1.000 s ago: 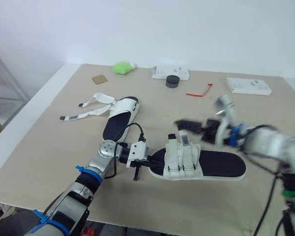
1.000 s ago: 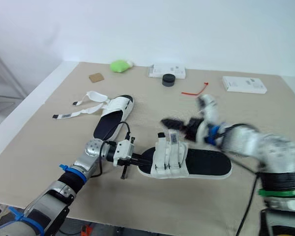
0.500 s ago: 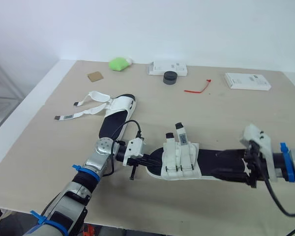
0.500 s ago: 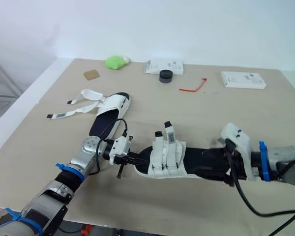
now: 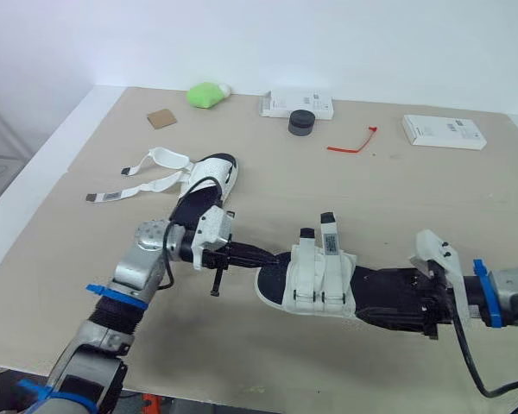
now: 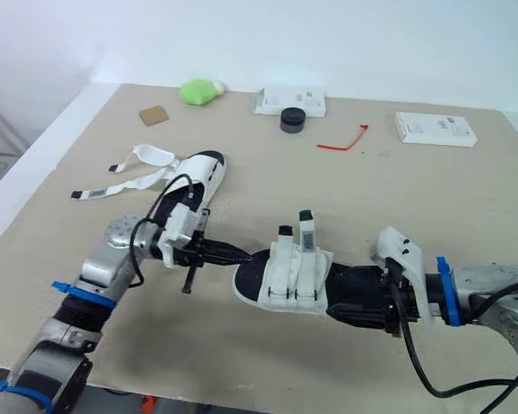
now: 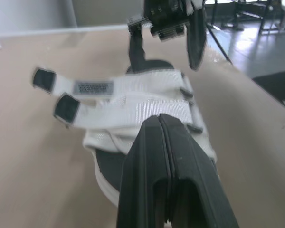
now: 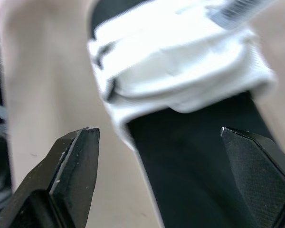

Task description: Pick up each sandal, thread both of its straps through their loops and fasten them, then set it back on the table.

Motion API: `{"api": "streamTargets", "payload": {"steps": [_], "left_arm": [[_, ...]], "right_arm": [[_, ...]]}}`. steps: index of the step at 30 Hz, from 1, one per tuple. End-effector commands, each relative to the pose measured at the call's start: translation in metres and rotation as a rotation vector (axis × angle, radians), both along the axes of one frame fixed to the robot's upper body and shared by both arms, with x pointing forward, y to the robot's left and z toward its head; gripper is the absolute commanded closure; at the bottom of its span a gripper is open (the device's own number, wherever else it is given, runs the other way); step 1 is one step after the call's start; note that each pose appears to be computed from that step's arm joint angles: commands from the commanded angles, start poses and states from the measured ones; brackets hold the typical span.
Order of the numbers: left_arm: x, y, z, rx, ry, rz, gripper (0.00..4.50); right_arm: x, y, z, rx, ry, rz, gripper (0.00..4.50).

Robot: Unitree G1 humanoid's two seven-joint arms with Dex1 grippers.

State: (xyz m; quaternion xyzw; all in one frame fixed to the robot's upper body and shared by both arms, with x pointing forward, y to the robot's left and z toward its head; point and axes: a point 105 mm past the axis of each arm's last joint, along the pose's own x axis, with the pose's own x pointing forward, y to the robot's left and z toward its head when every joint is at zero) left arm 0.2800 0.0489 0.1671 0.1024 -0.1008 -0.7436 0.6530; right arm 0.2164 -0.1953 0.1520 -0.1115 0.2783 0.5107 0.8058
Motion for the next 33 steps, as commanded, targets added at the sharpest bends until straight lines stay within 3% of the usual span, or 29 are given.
{"api": "streamTargets", "payload": {"steps": [1,6,13,16,17,20,23,26,27,30,33], "left_arm": [[-0.01,0.017,0.026,-0.056,-0.025,0.044,4.5],[-0.024,0.041,0.026,0.006,0.026,0.076,4.5],[-0.037,0.061,0.033,0.006,0.085,0.087,4.5],[-0.036,0.061,0.036,-0.011,0.097,0.112,4.5],[-0.035,0.061,0.037,-0.013,0.099,0.118,4.5],[-0.033,0.062,0.037,-0.024,0.111,0.15,4.5],[-0.032,0.064,0.033,-0.022,0.132,0.181,4.5],[-0.033,0.065,0.027,-0.012,0.146,0.205,4.5],[-0.033,0.066,0.027,-0.012,0.148,0.213,4.5],[-0.034,0.067,0.025,-0.012,0.161,0.243,4.5],[-0.034,0.07,0.024,-0.018,0.162,0.291,4.5]], "right_arm": [[-0.005,0.012,0.004,0.017,0.001,0.036,0.1],[-0.01,0.021,-0.002,0.017,0.008,0.039,0.1],[0.007,0.035,-0.016,0.087,-0.027,-0.065,0.1],[0.003,0.041,-0.018,0.122,-0.001,-0.057,0.1],[0.001,0.043,-0.019,0.131,0.006,-0.052,0.65],[0.001,0.047,-0.018,0.171,0.006,-0.057,1.41],[0.004,0.05,-0.019,0.2,0.006,-0.07,2.59],[0.006,0.051,-0.018,0.238,0.006,-0.083,3.25],[0.008,0.051,-0.016,0.252,0.003,-0.091,3.88],[0.02,0.042,-0.011,0.278,-0.026,-0.157,4.42],[0.053,0.006,0.004,0.263,-0.146,-0.364,4.42]]}}
